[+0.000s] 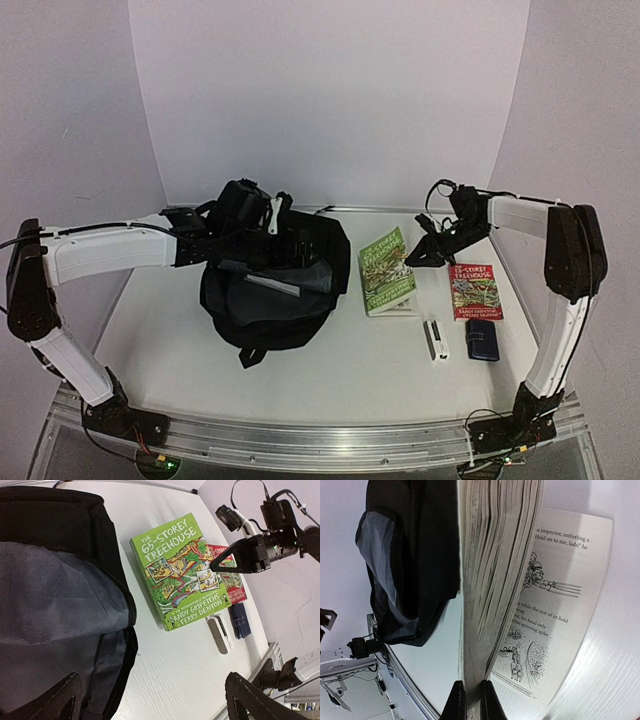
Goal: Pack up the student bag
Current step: Pick up the book from the center of the board.
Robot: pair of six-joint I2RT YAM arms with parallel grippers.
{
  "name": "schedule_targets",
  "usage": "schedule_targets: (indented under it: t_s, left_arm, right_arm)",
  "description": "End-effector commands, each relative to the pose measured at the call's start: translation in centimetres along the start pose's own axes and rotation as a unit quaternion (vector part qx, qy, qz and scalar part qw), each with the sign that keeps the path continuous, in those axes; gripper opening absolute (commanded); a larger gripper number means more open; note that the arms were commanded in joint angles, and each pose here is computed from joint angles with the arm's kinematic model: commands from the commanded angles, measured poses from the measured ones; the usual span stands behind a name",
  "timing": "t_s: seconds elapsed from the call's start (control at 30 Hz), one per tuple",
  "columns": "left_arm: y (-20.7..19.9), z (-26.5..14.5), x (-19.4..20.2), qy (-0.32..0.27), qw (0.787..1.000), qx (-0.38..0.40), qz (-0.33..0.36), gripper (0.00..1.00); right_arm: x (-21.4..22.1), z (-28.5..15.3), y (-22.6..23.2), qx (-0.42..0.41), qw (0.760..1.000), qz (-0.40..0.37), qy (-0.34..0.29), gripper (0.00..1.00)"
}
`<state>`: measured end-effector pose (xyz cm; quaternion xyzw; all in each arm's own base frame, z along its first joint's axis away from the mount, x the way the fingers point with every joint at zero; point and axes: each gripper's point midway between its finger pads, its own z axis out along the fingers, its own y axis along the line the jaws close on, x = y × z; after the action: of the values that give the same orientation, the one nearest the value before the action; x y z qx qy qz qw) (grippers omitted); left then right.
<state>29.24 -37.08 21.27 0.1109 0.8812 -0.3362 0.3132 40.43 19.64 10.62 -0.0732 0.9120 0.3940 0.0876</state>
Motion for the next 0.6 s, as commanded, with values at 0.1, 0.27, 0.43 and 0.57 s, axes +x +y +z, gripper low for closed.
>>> schedule_targets:
  t_s: [0.1, 0.27, 0.43, 0.57]
  left_arm:
    - [-2.9, 0.5, 0.2, 0.063, 0.993, 0.090, 0.048, 1.00]
    - [-2.6, 0.5, 0.1, 0.079, 0.988, 0.129, 0.045, 1.00]
    - [-2.2, 0.2, -0.2, 0.091, 0.983, 0.160, 0.010, 1.00]
    - [-2.5, 1.0, 1.2, 0.120, 0.975, 0.187, -0.027, 1.00]
  right_arm:
    - [1.8, -4.0, 6.8, -0.018, 0.987, -0.156, 0.012, 0.00]
    - [3.0, -4.6, 9.7, -0.029, 0.978, -0.203, 0.028, 0.00]
    - [4.9, -5.1, 13.3, -0.039, 0.966, -0.252, 0.045, 0.00]
    - [5.2, -5.7, 15.5, -0.050, 0.963, -0.263, 0.040, 0.00]
